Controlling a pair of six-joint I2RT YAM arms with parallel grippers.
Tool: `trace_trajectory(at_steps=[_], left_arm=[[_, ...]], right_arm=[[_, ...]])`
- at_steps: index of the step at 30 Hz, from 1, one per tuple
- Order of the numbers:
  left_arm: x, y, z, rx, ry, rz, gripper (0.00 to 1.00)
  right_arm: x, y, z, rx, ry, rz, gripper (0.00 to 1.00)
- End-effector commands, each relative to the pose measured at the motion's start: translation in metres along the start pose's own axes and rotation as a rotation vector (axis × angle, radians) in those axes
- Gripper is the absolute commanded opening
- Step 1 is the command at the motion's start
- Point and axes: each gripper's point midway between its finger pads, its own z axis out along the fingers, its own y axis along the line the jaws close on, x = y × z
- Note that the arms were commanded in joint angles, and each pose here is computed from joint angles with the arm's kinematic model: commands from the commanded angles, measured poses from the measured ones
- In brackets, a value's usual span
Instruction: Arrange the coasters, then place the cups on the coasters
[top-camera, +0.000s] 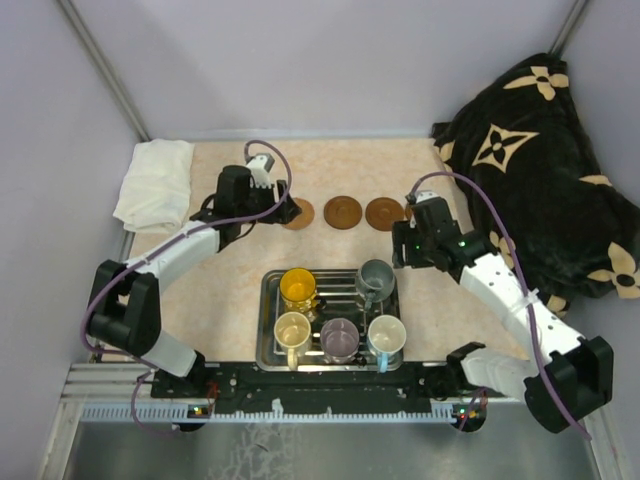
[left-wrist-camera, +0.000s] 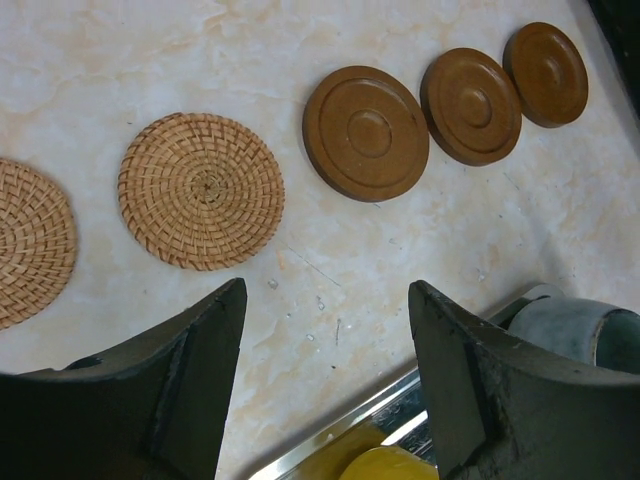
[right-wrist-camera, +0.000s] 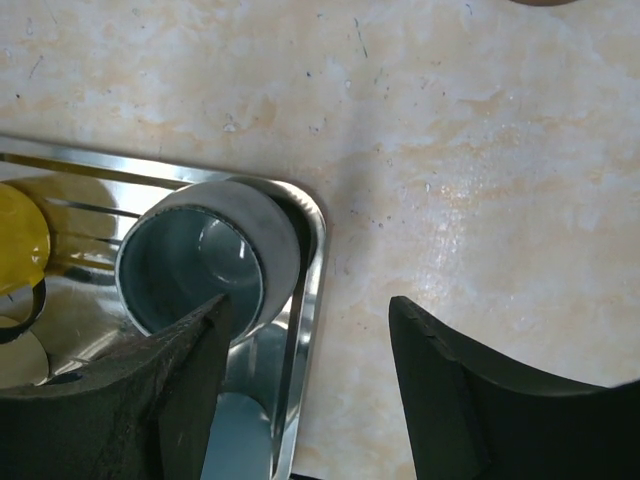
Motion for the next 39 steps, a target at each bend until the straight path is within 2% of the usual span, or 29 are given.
trace_trajectory(at_steps=[1,9,19,30,39], left_arm=[[-0.015,-0.014,0.005,0.029,-0.042,0.014,0.72],[-0.014,-0.016,0.001,0.002,-0.038,0.023,0.72],[-0.018,-0.007,-0.015,-0.051,-0.119,0.027,0.72],[-0.02,0.004,-0.011,-0.101,-0.128,0.056,0.72],[-0.027,0.008,-0.013,-0.129,-0.152,0.058,0.72]], right_arm=[[-0.008,0.005,-0.004,-0.022,-0.055,0.015,0.65],[0.0,0.014,0.01,-0.052,-0.013,-0.009,0.61],[0.006,0.032,0.028,-0.052,0.079,-0.061,0.54],[0.019,0.038,0.037,-0.058,0.172,-0.125,0.38],[0.031,0.038,0.037,-0.047,0.247,-0.175,0.35]])
